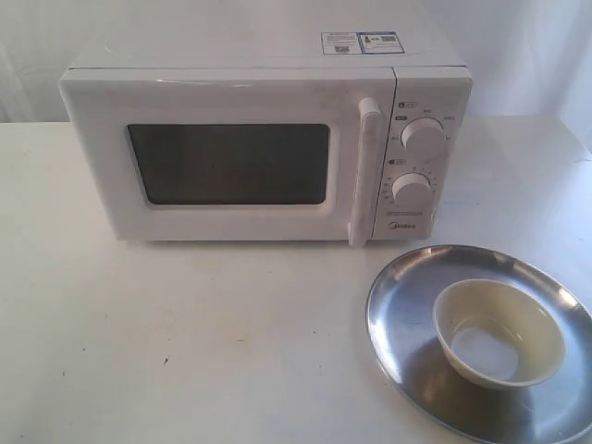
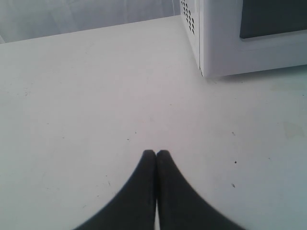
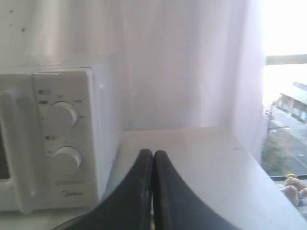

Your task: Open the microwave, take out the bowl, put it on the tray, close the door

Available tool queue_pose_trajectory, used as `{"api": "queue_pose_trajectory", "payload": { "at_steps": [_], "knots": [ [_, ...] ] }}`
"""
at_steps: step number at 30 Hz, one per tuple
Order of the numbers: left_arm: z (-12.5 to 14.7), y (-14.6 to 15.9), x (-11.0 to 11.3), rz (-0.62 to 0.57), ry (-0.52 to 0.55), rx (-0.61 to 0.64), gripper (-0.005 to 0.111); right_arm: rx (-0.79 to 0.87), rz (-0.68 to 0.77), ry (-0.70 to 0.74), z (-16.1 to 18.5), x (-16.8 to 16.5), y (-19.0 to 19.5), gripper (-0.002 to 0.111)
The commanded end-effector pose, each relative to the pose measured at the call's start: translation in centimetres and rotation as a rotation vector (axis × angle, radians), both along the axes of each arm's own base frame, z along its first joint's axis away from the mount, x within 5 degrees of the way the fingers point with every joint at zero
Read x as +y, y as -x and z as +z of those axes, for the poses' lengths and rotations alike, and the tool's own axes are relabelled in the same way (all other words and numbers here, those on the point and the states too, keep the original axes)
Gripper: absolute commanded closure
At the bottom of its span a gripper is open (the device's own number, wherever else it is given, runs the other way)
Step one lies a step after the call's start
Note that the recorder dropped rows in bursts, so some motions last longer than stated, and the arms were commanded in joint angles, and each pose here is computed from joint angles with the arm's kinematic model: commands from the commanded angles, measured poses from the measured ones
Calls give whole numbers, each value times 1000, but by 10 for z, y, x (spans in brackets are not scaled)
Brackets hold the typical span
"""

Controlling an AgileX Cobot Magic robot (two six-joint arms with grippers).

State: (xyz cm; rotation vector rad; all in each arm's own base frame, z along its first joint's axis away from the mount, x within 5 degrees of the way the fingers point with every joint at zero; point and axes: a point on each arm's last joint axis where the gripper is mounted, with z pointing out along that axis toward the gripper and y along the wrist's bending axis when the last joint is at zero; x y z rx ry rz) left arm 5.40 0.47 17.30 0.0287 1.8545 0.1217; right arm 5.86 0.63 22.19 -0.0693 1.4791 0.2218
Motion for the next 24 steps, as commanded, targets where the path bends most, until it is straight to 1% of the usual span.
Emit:
{"api": "queue_pose_trajectory", "payload": {
  "at_steps": [1,4,8,14,18,24],
  "knots": [
    [1,0,0,1,10,-5,107,-8,-21,6,-7,0,3,108],
    [1,0,0,1,10,-5,107,-2,31,15,-8,5,4,108],
    [1,0,0,1,10,-5,107,1,49,17,-8,6,4,108],
    [1,0,0,1,10,-5,107,-4,41,33,-8,6,4,108],
    [1,0,0,1,10,-5,107,20,-2,29,-10,2,3,108],
    [1,0,0,1,10,-5,107,104,8,120,-19,3,3,108]
  ]
}}
